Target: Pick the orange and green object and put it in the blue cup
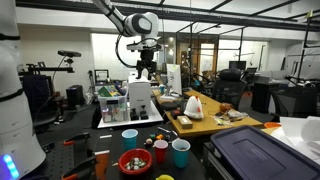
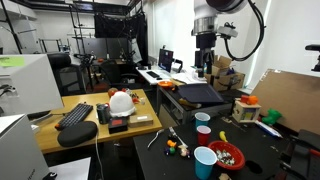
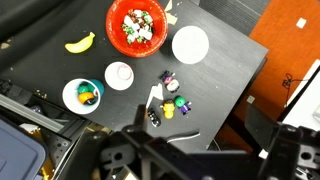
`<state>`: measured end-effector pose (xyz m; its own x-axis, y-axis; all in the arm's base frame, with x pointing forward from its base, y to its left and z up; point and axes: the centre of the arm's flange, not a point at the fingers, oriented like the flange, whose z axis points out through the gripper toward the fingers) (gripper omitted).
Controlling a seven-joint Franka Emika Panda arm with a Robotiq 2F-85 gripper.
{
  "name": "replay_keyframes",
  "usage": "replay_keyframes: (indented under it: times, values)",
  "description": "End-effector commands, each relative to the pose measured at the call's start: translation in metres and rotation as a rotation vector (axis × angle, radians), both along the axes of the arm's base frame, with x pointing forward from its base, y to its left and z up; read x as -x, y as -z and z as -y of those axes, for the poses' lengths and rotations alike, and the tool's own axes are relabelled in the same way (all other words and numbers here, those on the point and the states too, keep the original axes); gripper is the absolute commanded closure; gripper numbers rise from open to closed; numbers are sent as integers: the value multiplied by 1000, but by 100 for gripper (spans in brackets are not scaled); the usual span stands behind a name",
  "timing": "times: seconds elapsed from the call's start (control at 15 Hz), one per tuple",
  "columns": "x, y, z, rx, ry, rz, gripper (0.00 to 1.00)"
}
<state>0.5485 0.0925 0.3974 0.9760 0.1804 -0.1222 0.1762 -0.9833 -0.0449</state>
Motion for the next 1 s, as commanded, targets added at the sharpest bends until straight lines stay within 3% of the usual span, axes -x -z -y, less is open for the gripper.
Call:
replay_keyframes:
  times: [0.0, 0.4, 0.53, 0.6, 0.93]
  values:
    - [33, -24, -11, 18, 52, 74, 0]
    - [40, -55, -22, 53, 91, 154, 0]
    - [32, -54, -25, -2, 102, 68, 0]
    - [30, -51, -21, 21, 80, 110, 0]
    - [31, -48, -23, 8, 89, 84, 0]
